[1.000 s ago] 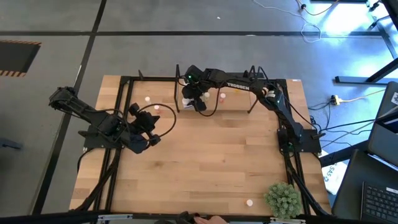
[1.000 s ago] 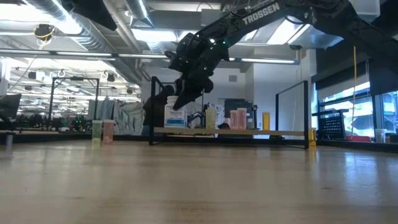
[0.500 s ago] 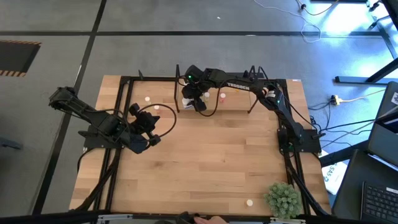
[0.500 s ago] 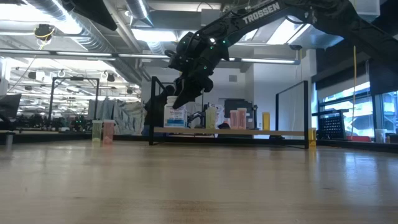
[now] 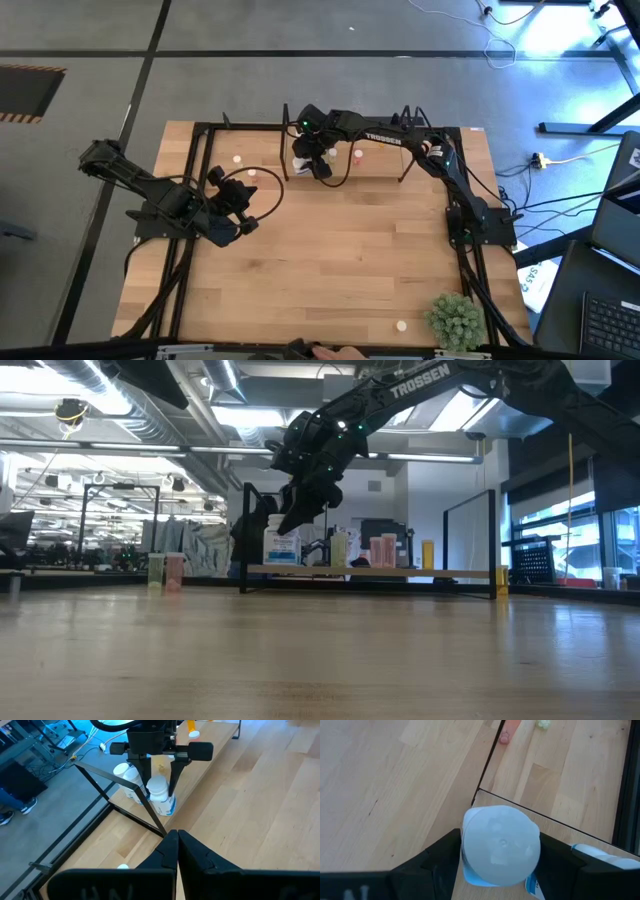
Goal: Pick and place medicine bottles onto shelf by color
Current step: Put the white pill bottle on the shelf aligned with the other white pill bottles
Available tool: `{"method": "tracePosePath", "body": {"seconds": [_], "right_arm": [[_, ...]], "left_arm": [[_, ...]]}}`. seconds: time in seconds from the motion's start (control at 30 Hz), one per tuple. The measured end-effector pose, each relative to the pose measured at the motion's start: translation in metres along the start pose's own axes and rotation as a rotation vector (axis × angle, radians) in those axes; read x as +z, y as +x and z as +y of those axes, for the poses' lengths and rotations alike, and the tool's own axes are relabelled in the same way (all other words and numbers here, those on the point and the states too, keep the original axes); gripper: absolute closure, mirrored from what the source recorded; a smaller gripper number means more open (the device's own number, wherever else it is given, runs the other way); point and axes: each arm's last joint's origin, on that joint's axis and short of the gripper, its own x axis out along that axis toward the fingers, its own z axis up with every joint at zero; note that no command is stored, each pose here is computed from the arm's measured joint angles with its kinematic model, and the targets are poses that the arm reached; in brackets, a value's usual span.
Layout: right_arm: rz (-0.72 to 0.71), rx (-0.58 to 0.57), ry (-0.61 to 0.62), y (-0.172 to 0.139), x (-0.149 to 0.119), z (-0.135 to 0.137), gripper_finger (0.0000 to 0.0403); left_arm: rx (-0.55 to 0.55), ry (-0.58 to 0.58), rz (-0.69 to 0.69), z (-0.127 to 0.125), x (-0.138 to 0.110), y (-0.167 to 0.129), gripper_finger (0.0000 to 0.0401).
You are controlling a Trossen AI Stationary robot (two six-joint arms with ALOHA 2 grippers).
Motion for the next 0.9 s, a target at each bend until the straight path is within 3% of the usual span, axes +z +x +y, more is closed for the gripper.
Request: {"method": "tracePosePath", "body": {"seconds": [0.9], "right_arm": [[0.039,-0.085,0.019,0.005,0.012,0.009,0.0180]], "left_arm": [[0.000,0.001,0.000,0.000,0.000,0.000,0.0401]]}}
